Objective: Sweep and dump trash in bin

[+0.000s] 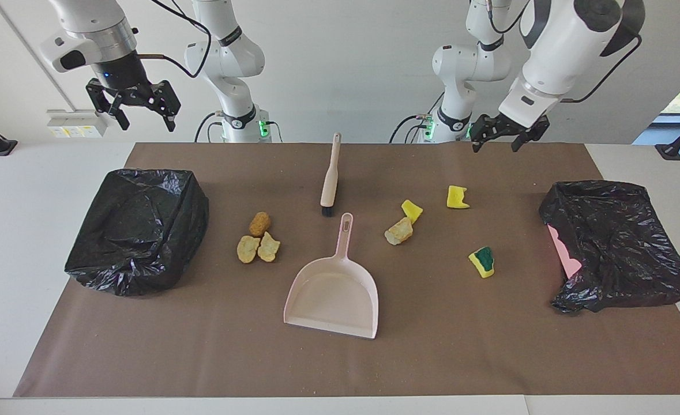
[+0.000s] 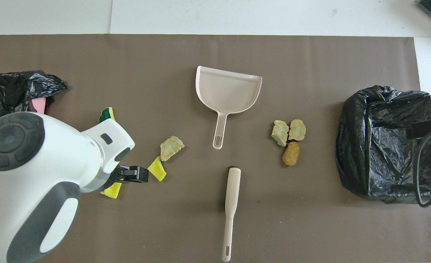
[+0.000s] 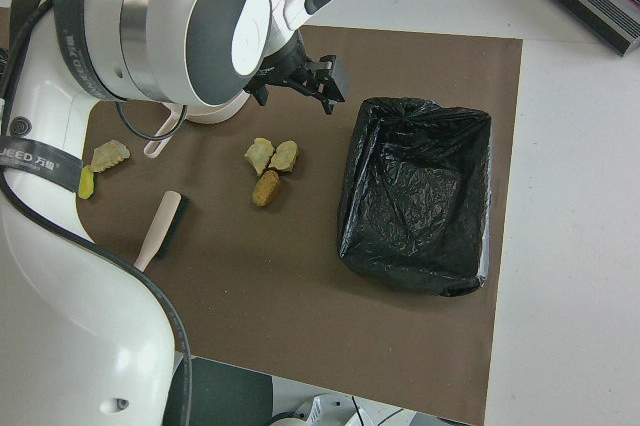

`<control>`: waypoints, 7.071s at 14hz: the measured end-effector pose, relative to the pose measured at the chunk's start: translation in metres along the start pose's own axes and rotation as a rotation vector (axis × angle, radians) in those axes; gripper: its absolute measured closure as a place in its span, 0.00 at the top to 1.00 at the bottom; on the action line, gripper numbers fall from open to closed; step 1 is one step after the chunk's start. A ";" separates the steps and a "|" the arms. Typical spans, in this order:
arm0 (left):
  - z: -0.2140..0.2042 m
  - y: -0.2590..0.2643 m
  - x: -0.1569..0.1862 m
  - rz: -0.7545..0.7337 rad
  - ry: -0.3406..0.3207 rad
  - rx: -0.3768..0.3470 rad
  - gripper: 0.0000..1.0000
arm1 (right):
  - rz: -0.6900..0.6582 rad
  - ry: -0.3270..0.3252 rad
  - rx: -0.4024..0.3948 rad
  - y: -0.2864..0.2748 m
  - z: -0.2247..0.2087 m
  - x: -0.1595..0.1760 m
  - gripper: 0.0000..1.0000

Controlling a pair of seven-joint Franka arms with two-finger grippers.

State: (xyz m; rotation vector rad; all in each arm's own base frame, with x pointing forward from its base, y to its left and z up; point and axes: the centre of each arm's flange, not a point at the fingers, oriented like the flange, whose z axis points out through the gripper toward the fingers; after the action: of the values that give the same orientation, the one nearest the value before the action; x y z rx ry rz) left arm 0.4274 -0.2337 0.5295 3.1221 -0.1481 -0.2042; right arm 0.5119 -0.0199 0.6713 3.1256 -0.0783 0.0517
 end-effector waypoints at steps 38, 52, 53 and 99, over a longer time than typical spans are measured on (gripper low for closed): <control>0.209 0.233 -0.129 0.046 0.044 0.025 0.88 | -0.058 -0.022 0.002 -0.015 0.014 0.002 1.00; 0.172 0.214 -0.136 0.054 -0.027 0.096 0.26 | -0.059 -0.048 0.002 -0.043 0.036 0.012 1.00; 0.156 0.202 -0.136 0.031 -0.043 0.110 0.26 | -0.059 -0.049 0.002 -0.043 0.036 0.012 1.00; 0.098 -0.122 0.037 -0.180 -0.054 -0.022 0.26 | -0.326 -0.076 0.122 -0.314 0.247 0.054 0.33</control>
State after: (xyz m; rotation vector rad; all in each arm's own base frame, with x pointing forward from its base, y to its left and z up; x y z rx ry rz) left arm 0.4624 -0.1157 0.4258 3.1078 0.1350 -0.2902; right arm 0.5893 0.2872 0.4215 3.2128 0.4484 -0.0695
